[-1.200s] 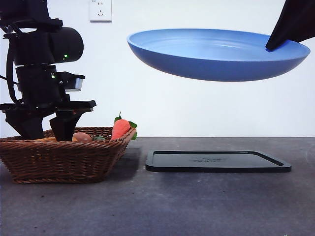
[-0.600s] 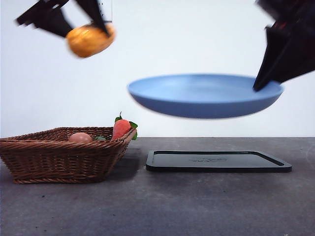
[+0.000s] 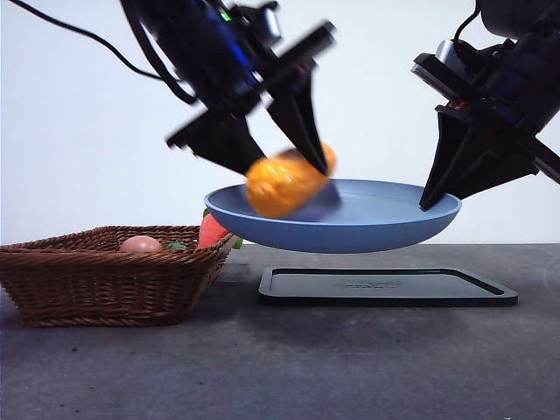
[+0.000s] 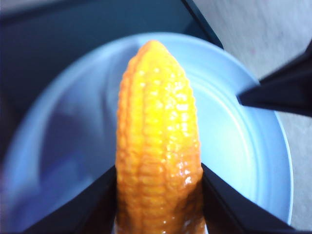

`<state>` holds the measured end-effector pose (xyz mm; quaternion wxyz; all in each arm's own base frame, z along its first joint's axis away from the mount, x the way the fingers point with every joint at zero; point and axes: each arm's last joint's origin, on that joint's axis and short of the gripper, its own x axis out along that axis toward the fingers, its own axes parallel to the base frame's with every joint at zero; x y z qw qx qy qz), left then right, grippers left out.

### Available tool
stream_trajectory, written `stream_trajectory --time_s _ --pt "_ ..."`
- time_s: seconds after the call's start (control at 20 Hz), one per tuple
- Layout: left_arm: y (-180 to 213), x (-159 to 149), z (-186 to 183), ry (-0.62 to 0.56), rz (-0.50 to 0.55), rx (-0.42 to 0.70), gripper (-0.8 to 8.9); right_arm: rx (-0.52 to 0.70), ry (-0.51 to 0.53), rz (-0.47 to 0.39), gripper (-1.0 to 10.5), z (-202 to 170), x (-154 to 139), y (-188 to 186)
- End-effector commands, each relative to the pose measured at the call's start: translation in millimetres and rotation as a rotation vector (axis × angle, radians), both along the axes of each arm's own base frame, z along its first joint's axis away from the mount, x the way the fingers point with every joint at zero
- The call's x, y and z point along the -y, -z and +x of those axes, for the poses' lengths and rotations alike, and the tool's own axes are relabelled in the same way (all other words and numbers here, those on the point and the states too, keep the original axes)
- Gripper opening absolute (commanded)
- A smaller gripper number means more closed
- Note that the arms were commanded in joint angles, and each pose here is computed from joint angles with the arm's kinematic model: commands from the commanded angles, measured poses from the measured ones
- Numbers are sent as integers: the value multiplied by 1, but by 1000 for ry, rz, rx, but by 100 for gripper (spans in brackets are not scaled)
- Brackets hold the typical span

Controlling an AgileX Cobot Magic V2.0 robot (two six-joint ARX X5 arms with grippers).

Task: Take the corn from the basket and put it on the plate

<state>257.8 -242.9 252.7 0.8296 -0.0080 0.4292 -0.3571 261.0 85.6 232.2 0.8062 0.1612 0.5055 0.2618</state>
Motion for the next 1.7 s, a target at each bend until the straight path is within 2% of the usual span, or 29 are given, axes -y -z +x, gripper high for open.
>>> stream_trajectory --time_s 0.05,0.2,0.35,0.55,0.75,1.0,1.45,1.7 --pt "7 13 0 40 3 6 128 10 3 16 2 4 -2 -4" --pt "16 19 -2 54 28 -21 149 9 3 16 2 4 -2 -4" --pt "19 20 -3 57 38 -31 257 8 2 16 2 4 -2 -4" --pt "19 20 -3 55 40 -39 268 -5 2 12 2 3 -2 -3" --pt "21 18 -5 55 64 -63 387 -13 3 10 2 3 -2 -3" --pt "18 18 -5 55 67 -66 394 -33 3 4 2 1 -1 -2" --pt "-45 21 -2 117 95 -14 393 -45 28 4 2 2 4 -1" --pt "-82 10 -9 143 90 44 391 -54 115 4 2 18 25 3"
